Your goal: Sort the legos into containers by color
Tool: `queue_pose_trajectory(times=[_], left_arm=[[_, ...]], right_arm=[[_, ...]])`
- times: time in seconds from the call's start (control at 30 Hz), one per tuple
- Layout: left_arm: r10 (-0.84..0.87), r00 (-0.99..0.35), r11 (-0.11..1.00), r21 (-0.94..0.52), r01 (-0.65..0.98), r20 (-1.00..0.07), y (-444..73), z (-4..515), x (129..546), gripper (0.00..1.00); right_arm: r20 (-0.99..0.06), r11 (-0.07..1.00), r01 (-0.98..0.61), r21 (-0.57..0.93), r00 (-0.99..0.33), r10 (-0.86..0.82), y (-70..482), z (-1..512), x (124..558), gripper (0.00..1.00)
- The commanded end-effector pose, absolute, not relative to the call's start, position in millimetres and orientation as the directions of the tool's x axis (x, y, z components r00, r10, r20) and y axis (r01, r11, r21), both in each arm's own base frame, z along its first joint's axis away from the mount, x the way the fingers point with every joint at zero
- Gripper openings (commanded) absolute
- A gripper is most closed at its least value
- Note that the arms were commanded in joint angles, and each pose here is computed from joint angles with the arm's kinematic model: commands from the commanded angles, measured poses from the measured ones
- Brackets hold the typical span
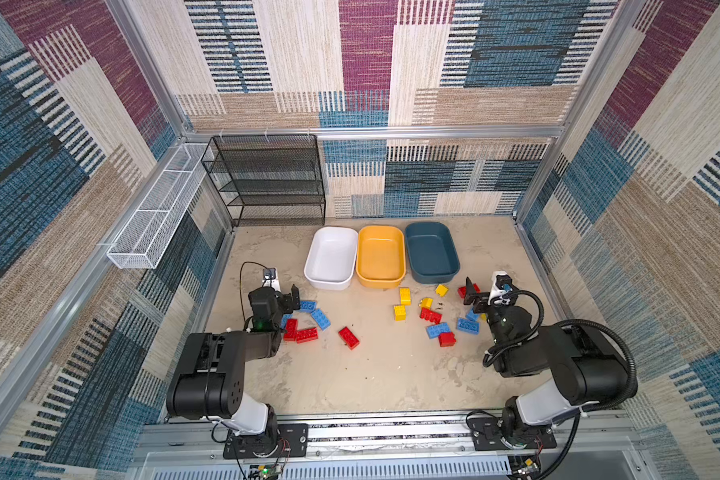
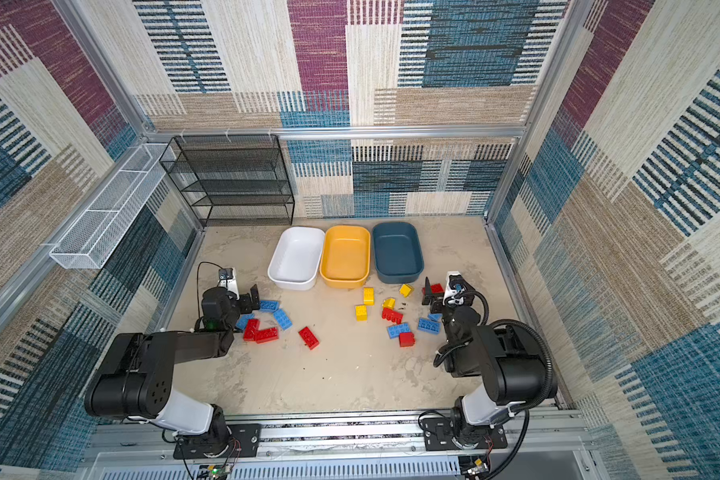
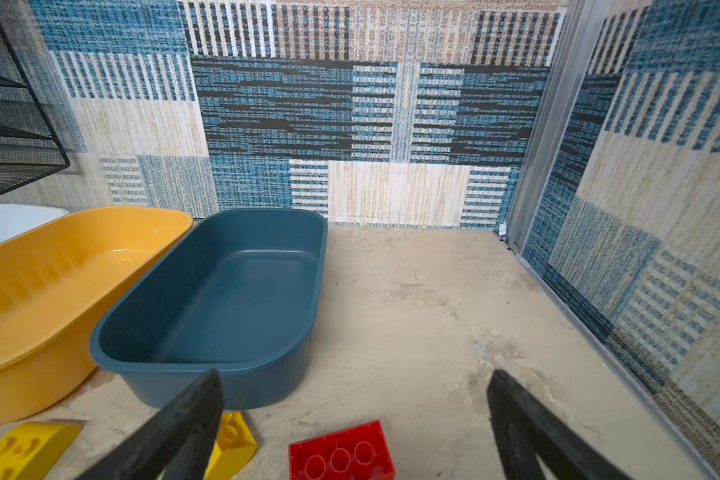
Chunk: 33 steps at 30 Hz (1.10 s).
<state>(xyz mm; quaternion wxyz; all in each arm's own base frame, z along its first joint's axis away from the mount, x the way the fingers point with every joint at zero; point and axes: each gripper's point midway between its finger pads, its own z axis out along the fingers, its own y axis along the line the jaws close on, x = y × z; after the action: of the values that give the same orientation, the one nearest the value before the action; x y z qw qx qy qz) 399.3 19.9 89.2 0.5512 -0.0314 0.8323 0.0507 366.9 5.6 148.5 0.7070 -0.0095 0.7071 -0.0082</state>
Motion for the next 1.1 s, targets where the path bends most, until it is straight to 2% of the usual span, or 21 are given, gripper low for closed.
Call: queue_pose_trajectory(times=[0.0,0.9,1.07], left_arm=[[0.008,-0.364,0.995,0.045,-0.093,-0.931,17.4,95.0,401.6,0.99],[0.005,-0.372,0.996,0.038,-0.081,-0.928,16.0,94.2,403.1,0.99],[0.003,-0.365,0.995,0.04,-0.095,-0.931,18.4,105.2,403.5,0.99]], right_arm=[[-1.0,1.0,-0.021,-0.021,0.02,-0.021,8.7,153.7,366.3,1.0],[-1.0,1.0,-0.021,-0.021,0.018,-0.021,8.6,153.1,366.7,1.0],[-0.997,0.999,0.03,-0.024,0.067,-0.026,4.9,173.9,351.7,1.0]])
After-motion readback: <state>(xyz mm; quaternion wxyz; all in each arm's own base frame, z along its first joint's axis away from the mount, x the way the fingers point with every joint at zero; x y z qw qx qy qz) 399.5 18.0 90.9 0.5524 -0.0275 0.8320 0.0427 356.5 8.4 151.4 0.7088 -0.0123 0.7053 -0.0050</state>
